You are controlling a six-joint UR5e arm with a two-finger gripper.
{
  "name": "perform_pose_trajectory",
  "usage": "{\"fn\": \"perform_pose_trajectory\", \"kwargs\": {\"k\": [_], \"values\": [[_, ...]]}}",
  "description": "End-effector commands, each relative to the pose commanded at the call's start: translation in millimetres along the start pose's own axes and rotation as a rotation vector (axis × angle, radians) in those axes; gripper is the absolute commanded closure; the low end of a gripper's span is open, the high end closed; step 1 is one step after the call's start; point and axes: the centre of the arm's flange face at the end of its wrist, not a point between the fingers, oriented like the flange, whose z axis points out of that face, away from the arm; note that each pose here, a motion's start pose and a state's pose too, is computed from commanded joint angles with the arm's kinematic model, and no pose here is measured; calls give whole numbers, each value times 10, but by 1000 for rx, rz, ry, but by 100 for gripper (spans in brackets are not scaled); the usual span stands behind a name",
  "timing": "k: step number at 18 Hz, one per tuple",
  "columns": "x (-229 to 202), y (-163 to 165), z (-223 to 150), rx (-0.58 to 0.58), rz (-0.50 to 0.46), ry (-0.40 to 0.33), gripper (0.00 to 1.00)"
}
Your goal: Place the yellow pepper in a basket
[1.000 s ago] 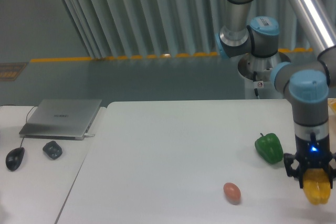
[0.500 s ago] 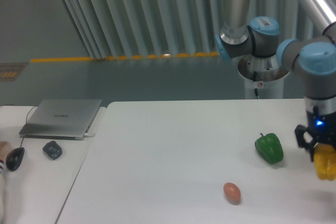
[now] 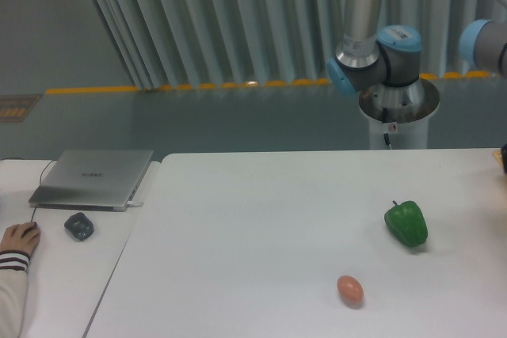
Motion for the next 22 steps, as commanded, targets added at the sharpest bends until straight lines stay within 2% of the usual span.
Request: {"fn": "perform_pose_trajectory", "kwargs": {"k": [1,10,14,19,22], "values": [[-32,137,-4,-4,47,1,56],[-289,1054,256,-12,181,17,56],[-377,1343,382,-22,232,2,56],[-446,1696,538,47,308,-18,56],[-472,1799,604,57,331,-27,54]]}}
